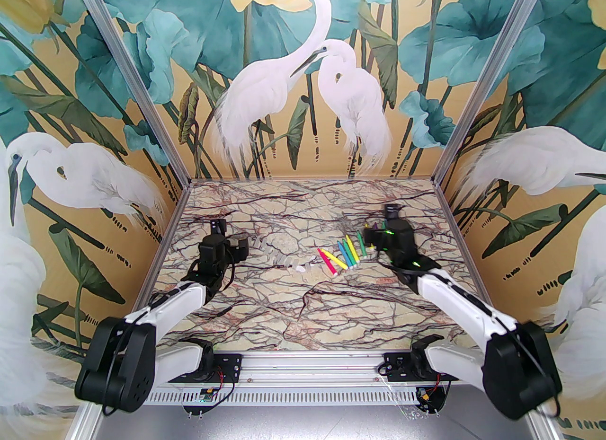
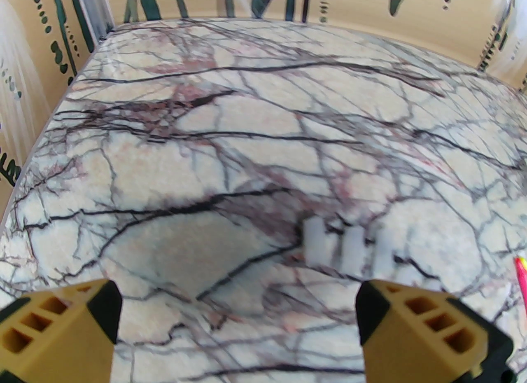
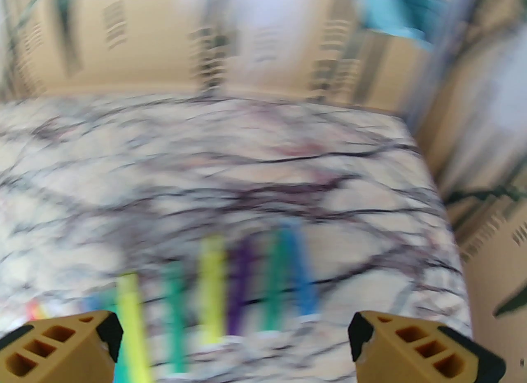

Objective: Open the pen caps

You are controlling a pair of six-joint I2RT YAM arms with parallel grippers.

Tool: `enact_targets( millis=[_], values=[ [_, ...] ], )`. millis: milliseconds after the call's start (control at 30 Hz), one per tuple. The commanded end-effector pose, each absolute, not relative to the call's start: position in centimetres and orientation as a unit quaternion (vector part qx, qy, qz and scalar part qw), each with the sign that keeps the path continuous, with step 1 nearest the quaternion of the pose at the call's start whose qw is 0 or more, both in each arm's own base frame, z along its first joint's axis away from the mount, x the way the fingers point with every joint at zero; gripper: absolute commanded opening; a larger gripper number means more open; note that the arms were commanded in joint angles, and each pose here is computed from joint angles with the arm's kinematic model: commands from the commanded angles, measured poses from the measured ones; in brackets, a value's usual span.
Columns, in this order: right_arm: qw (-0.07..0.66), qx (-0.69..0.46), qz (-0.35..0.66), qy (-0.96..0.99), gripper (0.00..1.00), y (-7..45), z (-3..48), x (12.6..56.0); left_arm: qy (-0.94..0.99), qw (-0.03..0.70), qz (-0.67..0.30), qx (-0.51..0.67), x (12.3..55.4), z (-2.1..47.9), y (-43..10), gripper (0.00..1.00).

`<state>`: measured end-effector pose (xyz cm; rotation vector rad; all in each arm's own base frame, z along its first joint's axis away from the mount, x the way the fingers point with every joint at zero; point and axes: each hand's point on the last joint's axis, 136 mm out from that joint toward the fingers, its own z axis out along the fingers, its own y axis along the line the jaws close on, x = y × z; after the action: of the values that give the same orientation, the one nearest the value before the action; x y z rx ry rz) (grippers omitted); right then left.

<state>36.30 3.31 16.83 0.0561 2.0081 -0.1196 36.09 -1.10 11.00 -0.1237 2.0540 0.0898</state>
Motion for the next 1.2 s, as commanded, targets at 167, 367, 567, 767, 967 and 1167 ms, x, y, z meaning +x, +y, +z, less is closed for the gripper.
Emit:
enact_targets(
  millis=[167,367,567,767,967,1167],
  values=[
    [0.609,0.151,-0.098,0.773,0.99,-4.2,16.9,35.4,0.79,0.612,0.03,-0.026,39.4,14.0,-1.0,1.0],
    [0.634,0.148,-0.11,0.751,0.99,-4.9,15.0,35.5,0.782,0.622,0.025,-0.018,40.1,13.3,-0.7,1.0],
    [0.641,0.136,-0.109,0.748,0.99,-4.8,13.7,37.0,0.774,0.632,0.014,-0.039,39.9,12.7,0.3,1.0],
    [0.635,0.07,-0.084,0.764,0.99,-2.6,11.8,39.2,0.773,0.635,-0.004,-0.015,40.0,12.0,-0.4,1.0],
    [0.607,0.085,-0.062,0.787,0.99,-3.3,11.1,39.8,0.784,0.619,0.0,-0.05,40.5,11.6,1.0,1.0],
    [0.607,0.085,-0.063,0.787,0.99,-3.4,11.1,39.8,0.784,0.618,-0.008,-0.055,40.6,11.7,1.2,1.0]
  ],
)
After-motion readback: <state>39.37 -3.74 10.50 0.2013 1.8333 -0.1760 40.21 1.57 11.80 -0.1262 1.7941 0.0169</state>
